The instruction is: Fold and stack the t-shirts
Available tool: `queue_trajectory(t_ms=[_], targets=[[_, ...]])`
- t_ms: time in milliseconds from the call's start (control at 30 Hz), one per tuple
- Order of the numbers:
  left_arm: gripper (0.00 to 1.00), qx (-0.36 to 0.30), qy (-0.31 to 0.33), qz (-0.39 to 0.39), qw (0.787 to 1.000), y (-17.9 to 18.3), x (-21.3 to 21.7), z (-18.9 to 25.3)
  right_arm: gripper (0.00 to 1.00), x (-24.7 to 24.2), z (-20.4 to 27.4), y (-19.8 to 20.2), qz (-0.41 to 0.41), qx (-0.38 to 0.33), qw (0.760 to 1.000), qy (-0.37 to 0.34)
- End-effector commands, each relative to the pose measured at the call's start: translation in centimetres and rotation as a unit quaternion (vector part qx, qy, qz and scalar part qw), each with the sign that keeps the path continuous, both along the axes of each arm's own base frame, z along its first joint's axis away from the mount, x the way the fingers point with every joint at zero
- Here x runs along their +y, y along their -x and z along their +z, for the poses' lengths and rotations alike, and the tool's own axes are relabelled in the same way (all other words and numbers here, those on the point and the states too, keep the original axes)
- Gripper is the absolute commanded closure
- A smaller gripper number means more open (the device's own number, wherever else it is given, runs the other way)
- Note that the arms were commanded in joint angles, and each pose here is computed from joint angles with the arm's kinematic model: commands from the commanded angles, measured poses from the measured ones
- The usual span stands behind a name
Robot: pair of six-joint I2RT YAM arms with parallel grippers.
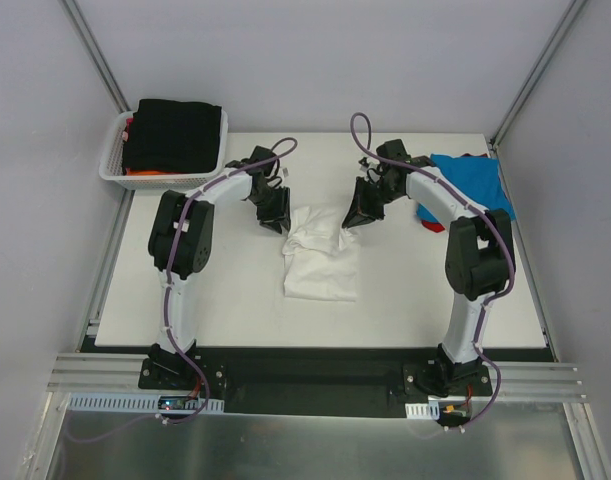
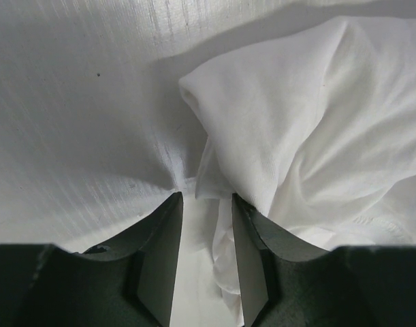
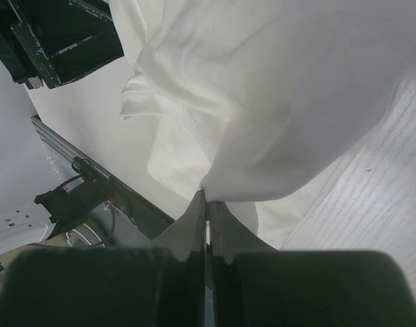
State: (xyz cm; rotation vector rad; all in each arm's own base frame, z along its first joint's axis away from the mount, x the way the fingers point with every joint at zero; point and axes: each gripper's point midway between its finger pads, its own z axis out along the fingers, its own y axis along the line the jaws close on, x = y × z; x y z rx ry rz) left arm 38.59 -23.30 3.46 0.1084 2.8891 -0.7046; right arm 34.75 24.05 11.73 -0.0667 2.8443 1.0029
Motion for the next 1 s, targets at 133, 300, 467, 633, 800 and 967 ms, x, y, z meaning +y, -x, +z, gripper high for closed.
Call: queue_trajectory(t_ms=[133, 300, 467, 633, 800, 967], targets=[[0.62, -0.072, 0.036, 0.004, 0.997, -1.8, -0.3, 6.2, 0.99, 0.9, 1.2, -0.5, 0.009, -0.008, 1.000, -0.012], [0.61, -0.075, 0.036, 0.006, 0.997, -2.1, -0.1, 6.3, 0.99, 1.0, 1.1, -0.5, 0.010, -0.007, 1.000, -0.013], [0.62, -0.063, 0.039, 0.005, 0.997, -1.9, -0.2, 5.5, 0.99, 1.0, 1.3, -0.7, 0.011, -0.009, 1.000, -0.011], [0.63, -0.050, 0.036, 0.003, 0.998, -1.6, -0.3, 4.3, 0.99, 0.9, 1.3, -0.5, 0.012, -0.008, 1.000, -0.008], [0.63, -0.035, 0.037, 0.002, 0.999, -0.9, -0.2, 2.8, 0.99, 0.9, 1.4, -0.7, 0.010, -0.010, 1.000, -0.007], [0.64, -0.024, 0.035, 0.001, 0.999, -0.5, -0.1, 1.7, 0.99, 0.9, 1.4, -0.8, 0.009, -0.009, 1.000, -0.007]])
